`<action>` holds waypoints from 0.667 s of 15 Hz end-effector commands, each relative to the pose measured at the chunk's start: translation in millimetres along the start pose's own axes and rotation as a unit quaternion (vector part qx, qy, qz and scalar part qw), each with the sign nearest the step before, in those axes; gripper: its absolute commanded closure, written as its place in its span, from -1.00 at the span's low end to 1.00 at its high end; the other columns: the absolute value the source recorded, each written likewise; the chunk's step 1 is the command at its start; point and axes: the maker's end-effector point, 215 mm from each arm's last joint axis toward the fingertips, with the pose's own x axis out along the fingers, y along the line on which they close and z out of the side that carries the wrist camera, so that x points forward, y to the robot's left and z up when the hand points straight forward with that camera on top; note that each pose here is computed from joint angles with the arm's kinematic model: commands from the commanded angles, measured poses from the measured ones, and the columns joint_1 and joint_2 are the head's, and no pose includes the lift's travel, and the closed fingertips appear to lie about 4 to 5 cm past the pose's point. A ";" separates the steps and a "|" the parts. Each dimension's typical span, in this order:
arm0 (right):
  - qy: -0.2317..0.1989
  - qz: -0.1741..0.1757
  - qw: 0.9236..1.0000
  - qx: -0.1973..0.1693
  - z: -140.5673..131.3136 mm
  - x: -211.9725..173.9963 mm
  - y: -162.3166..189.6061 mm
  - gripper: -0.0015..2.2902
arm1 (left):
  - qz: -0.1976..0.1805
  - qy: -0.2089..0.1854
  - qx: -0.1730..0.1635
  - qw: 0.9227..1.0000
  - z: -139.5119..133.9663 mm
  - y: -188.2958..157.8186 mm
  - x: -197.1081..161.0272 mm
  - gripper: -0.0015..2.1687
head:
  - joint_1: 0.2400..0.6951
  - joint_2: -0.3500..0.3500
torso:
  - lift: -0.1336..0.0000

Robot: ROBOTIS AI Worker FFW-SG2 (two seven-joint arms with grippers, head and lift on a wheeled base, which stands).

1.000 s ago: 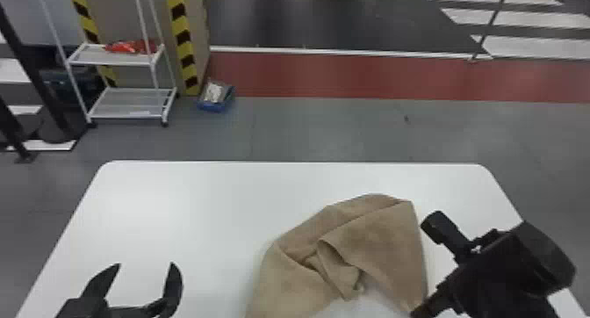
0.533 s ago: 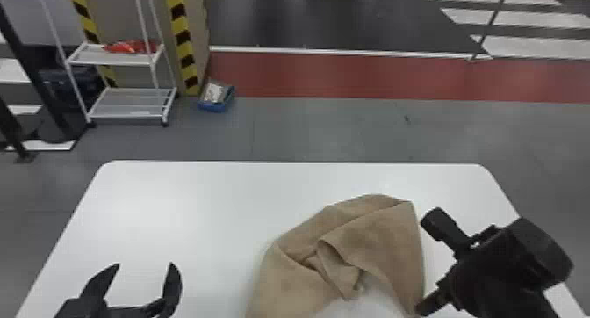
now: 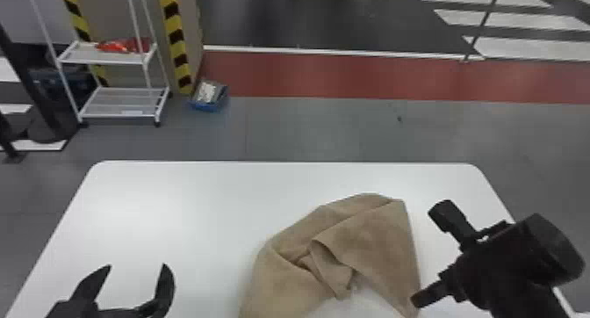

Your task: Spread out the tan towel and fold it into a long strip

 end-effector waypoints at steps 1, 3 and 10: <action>0.001 0.007 1.000 0.009 -1.2 1.4 8.9 -0.68 | 0.000 0.000 0.000 1.000 -0.1 0.0 0.0 -0.93 | 1.00 -0.23 | 1.00; 0.008 0.008 1.000 -0.008 3.9 6.3 19.4 -0.68 | 0.000 0.000 0.000 1.000 -0.1 0.0 0.0 -0.93 | 1.00 -0.20 | 1.00; 0.058 -0.014 0.998 -0.034 1.2 23.8 36.2 -0.66 | 0.001 -0.001 -0.001 1.000 -1.5 1.1 -0.4 -0.93 | 1.00 -0.07 | 1.00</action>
